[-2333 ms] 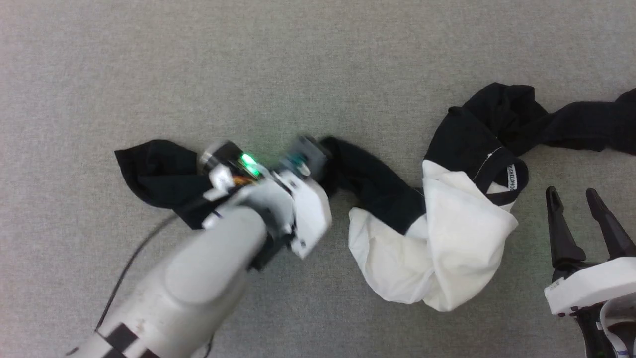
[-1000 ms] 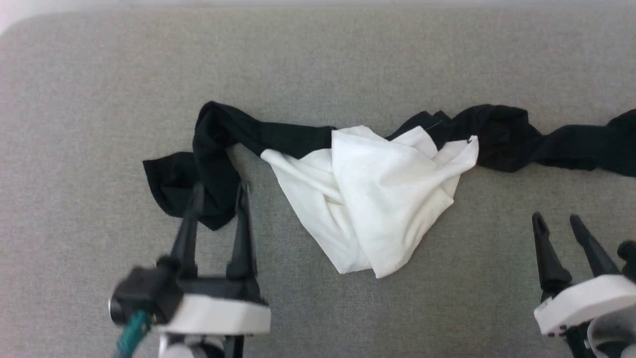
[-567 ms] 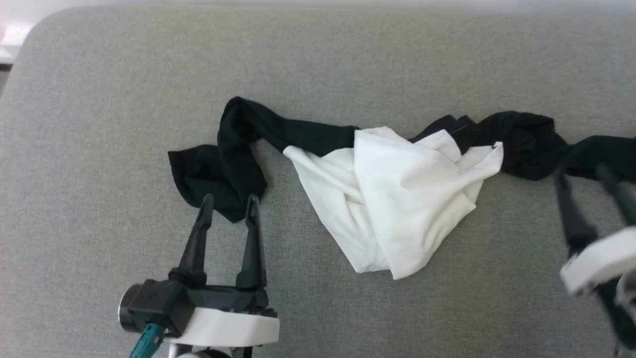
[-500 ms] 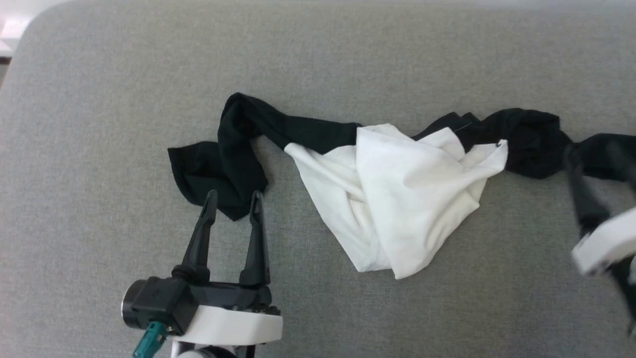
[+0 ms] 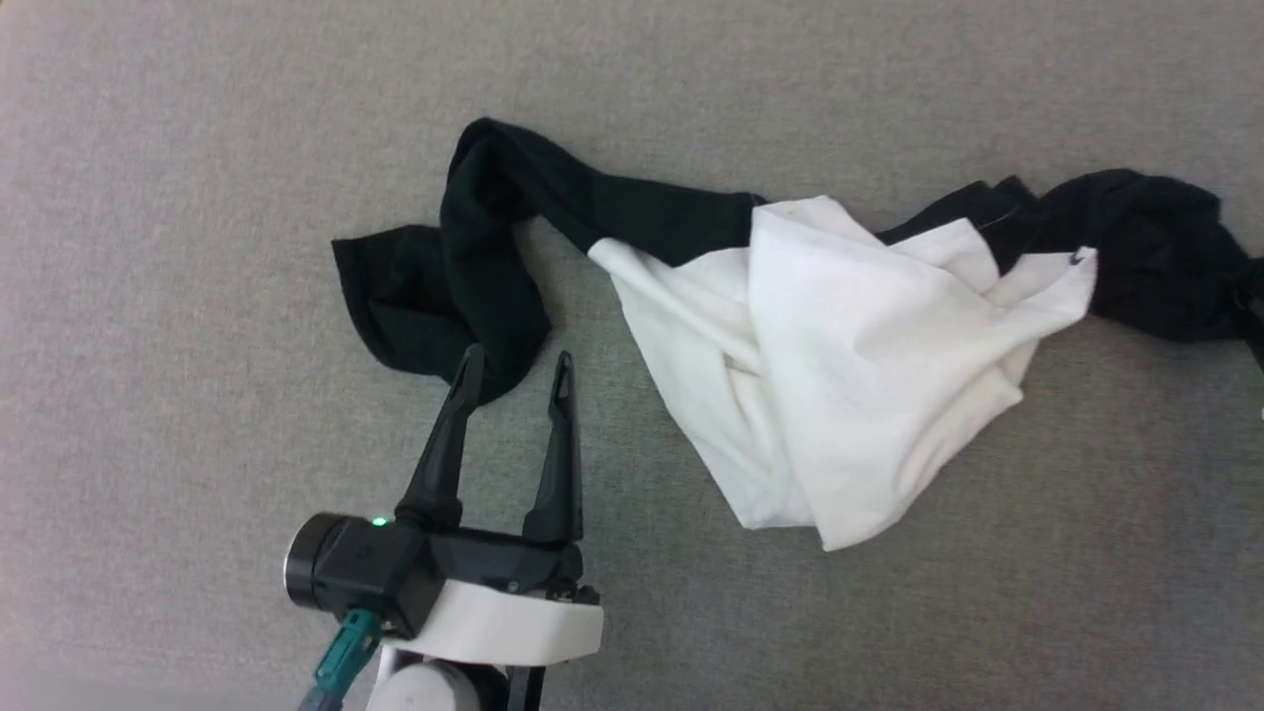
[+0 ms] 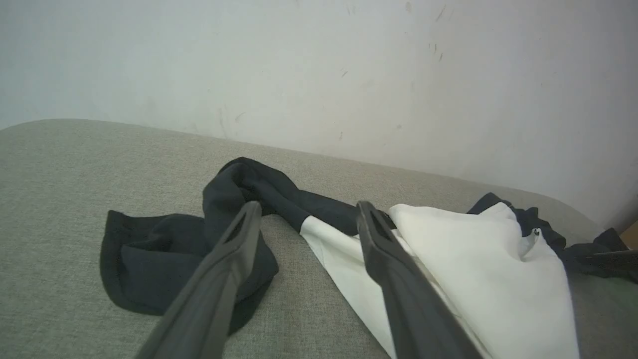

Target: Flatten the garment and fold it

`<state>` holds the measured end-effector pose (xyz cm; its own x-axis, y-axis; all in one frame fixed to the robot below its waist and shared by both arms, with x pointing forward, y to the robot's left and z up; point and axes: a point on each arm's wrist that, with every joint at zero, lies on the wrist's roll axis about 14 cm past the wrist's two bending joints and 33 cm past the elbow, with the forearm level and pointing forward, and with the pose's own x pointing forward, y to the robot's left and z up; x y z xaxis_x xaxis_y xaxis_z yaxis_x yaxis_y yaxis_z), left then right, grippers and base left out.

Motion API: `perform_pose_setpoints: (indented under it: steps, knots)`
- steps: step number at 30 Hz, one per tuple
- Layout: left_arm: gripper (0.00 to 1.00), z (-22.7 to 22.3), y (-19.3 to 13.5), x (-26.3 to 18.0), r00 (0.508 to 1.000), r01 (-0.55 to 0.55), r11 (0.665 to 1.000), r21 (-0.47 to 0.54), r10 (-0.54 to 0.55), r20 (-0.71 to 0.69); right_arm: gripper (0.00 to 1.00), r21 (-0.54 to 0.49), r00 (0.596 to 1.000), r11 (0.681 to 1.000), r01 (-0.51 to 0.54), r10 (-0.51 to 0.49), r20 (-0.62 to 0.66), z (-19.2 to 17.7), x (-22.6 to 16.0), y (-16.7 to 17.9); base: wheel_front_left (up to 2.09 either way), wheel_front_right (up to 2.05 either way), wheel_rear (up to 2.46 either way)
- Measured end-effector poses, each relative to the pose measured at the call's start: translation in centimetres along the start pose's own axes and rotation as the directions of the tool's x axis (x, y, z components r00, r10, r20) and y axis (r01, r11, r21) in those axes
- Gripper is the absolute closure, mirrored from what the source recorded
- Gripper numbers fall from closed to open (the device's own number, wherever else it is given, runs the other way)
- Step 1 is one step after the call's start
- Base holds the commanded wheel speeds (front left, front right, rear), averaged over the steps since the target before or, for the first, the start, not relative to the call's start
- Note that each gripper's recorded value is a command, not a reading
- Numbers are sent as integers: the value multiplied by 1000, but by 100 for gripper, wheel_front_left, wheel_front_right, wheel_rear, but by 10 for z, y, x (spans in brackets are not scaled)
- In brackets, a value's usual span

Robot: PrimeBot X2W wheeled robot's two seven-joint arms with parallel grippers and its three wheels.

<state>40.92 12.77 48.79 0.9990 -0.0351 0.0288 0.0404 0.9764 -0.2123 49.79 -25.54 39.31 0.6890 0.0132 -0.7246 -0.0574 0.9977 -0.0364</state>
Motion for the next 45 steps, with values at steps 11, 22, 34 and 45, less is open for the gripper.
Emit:
perform_pose_setpoints:
  steps: [11, 22, 34, 45]
  knots:
    - [0, -12, 13, 1, 999, -41, 999, 28, 41, -31, 100, -20, 999, 1000, -20, 19, -30, 2, 32, 12, 0, 0, 0]
    - [0, -2, -1, 5, 1000, 12, 1000, 18, -12, 5, 100, -88, 913, 961, 262, -217, 345, 90, -36, -85, 0, 0, 0]
    - [0, -13, 0, 5, 1000, 12, 1000, 18, -11, -28, 0, -71, 927, 941, 330, -309, 210, 15, -7, -115, 0, 0, 0]
    - [0, -4, -5, -1, 1000, 23, 1000, 17, -23, -10, 0, -165, 884, 986, 34, 47, 465, 118, -31, 5, 0, 0, 0]
